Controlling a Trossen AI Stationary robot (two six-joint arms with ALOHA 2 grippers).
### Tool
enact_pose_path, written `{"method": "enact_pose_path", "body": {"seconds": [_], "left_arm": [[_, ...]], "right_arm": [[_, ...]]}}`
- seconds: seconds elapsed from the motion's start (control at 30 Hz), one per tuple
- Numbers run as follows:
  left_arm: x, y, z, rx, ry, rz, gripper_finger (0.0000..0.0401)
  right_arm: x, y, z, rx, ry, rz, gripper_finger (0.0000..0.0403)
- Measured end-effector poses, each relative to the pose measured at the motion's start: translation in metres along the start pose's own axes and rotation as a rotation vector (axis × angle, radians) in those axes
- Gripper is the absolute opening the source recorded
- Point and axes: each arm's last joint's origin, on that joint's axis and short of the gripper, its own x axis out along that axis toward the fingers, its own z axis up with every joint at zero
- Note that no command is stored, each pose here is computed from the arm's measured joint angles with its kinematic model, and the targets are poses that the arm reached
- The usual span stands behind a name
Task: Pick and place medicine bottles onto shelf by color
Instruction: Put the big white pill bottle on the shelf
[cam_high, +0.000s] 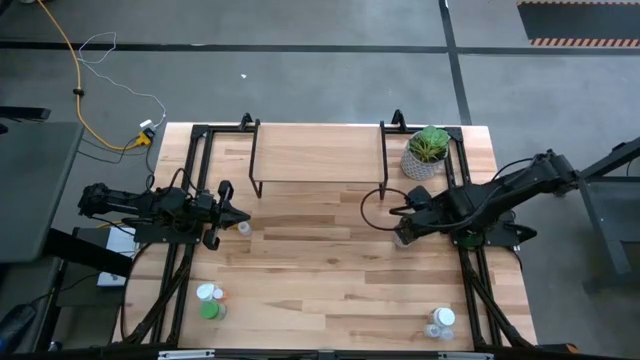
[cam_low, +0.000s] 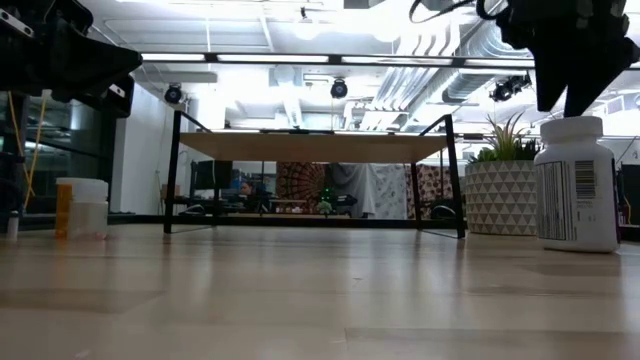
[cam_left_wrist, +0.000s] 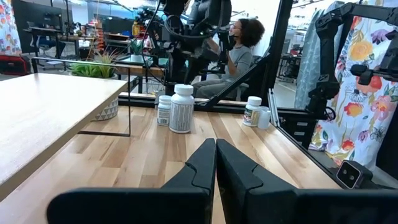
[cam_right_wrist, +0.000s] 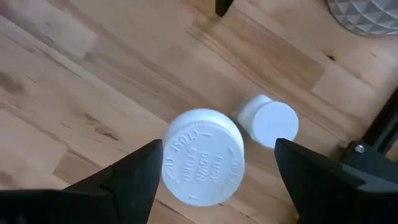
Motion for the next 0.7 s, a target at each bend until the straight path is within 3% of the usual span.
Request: {"method": "enact_pose_path", "body": {"seconds": [0.27, 0.43, 0.7], "left_arm": [[0.000, 0.000, 0.000, 0.000, 0.000, 0.000, 0.0003], [0.000, 0.000, 0.000, 0.000, 0.000, 0.000, 0.0003], [0.000, 0.000, 0.000, 0.000, 0.000, 0.000, 0.0003]], "right_arm": [[0.018, 0.019, -0.002, -0.064, 0.053, -0.031, 0.0300], [0.025, 0.022, -0.003, -0.091, 0.076, -0.077, 0.0300], [0.025, 0.022, -0.005, -0.108, 0.145, -0.062, 0.0300]]}}
